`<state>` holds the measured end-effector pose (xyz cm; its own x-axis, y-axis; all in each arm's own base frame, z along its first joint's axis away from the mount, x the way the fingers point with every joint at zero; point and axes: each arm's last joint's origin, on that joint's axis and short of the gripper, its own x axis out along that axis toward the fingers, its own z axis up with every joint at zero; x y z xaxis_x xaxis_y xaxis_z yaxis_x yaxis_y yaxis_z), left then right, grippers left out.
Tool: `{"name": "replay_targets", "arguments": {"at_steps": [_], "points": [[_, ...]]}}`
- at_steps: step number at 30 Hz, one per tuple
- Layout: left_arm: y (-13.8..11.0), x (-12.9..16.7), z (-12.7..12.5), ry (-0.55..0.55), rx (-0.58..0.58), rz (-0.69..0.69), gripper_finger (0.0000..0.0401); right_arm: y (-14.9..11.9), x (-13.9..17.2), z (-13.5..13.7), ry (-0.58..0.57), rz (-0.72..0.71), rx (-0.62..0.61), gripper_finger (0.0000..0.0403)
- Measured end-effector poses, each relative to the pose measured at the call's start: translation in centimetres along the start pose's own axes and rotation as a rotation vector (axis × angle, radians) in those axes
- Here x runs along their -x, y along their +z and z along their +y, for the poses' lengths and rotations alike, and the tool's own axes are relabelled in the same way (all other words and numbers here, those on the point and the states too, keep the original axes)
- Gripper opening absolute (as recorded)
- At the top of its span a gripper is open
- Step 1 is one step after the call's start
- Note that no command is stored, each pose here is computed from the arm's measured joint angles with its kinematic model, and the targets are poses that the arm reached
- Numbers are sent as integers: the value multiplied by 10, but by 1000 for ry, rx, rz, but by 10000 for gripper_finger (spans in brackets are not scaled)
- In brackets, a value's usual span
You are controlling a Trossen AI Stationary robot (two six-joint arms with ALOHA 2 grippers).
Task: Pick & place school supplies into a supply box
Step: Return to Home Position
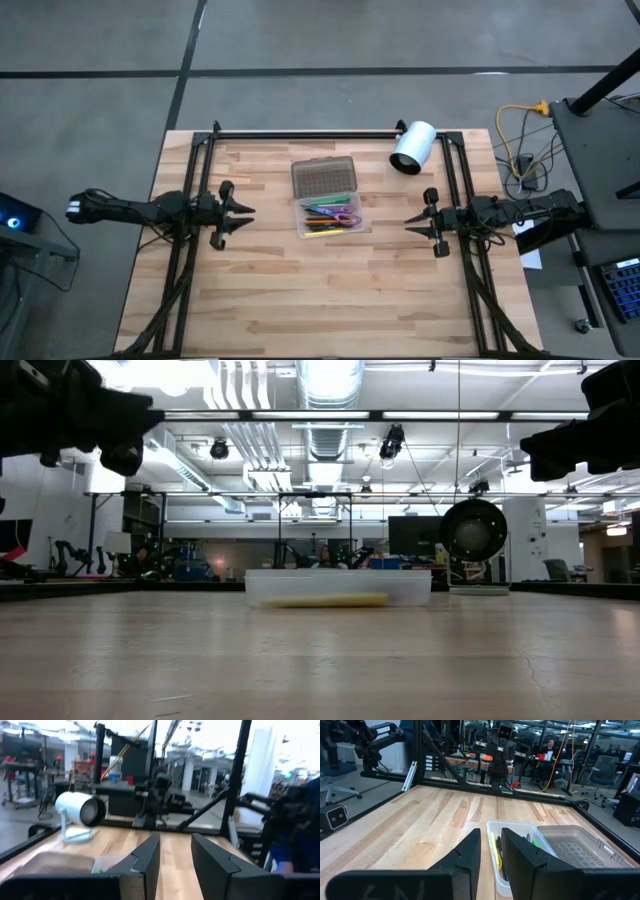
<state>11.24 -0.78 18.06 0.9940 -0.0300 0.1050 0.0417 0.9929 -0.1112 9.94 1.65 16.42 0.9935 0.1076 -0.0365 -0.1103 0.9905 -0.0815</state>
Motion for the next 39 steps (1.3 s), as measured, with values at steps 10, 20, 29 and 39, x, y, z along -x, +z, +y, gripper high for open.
{"name": "replay_targets", "arguments": {"at_steps": [10,20,29,39], "points": [[6,1,-13,-119,19,-51,96,0,0,0,0,0,0,68],[1,5,-28,-252,36,-25,96,0,0,0,0,0,0,68],[-2,5,-28,-250,31,3,96,0,0,0,0,0,0,68],[-1,5,-28,-250,31,1,96,0,0,0,-1,-1,0,68]]}}
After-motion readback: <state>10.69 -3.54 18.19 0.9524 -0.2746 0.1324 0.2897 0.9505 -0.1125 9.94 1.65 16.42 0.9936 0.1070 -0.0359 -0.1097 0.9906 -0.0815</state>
